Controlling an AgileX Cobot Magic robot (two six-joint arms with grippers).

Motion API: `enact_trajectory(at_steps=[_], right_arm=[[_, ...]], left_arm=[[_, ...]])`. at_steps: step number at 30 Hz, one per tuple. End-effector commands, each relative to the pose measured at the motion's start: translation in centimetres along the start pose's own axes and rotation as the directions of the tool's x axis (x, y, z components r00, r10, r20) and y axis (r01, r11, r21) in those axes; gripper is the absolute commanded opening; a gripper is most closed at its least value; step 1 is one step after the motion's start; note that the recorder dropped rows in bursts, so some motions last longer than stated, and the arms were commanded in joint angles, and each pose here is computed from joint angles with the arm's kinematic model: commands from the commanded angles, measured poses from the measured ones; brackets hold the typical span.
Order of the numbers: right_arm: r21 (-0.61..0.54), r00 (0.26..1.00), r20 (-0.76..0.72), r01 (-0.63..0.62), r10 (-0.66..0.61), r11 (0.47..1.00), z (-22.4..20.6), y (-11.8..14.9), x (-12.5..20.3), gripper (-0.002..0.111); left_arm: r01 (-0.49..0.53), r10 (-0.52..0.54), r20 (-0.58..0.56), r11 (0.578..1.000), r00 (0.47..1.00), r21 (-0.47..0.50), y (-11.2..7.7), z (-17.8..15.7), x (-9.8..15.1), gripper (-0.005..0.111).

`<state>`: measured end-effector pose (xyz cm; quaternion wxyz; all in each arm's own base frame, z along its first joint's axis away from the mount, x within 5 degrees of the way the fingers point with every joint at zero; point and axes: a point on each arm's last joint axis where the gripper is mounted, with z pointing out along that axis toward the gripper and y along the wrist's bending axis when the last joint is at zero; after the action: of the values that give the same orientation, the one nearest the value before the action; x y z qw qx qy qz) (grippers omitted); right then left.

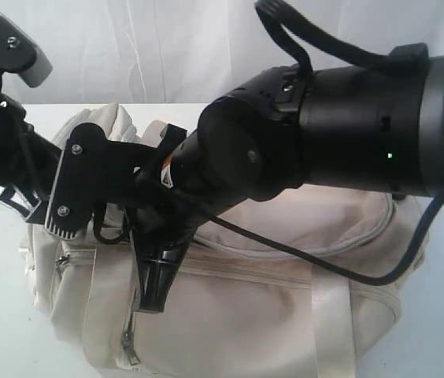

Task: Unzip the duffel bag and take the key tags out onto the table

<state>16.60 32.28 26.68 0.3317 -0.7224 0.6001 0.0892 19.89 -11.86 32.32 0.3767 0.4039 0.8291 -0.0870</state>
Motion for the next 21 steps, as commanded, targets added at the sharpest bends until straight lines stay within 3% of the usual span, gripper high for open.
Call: enact_trajectory(at_steps=[1, 7, 13, 21], right_arm=[[-0.029, 0.999, -0.024, -0.021, 0.02, 0.999, 0.1, 0.3, 0.2, 0.0], [-0.032, 0.999, -0.024, -0.026, 0.025, 0.999, 0.1, 0.4, 0.2, 0.0], [-0.038, 0.999, -0.022, -0.038, 0.037, 0.999, 0.1, 0.4, 0.2, 0.0], [-0.058, 0.998, -0.042, -0.041, 0.039, 0.997, 0.1, 0.6, 0.4, 0.0]], left_arm=[[0.035, -0.034, 0.052, 0.999, 0.998, -0.028, 1.1, 0.9, -1.8, 0.0], [0.072, -0.068, 0.049, 0.995, 0.996, -0.067, 3.4, 2.3, -3.2, 0.0], [0.04, -0.032, 0.067, 0.991, 0.997, -0.124, 6.1, 4.4, -4.6, 0.0], [0.011, -0.003, 0.053, 0.989, 0.999, -0.145, 9.2, 9.3, -6.9, 0.0]])
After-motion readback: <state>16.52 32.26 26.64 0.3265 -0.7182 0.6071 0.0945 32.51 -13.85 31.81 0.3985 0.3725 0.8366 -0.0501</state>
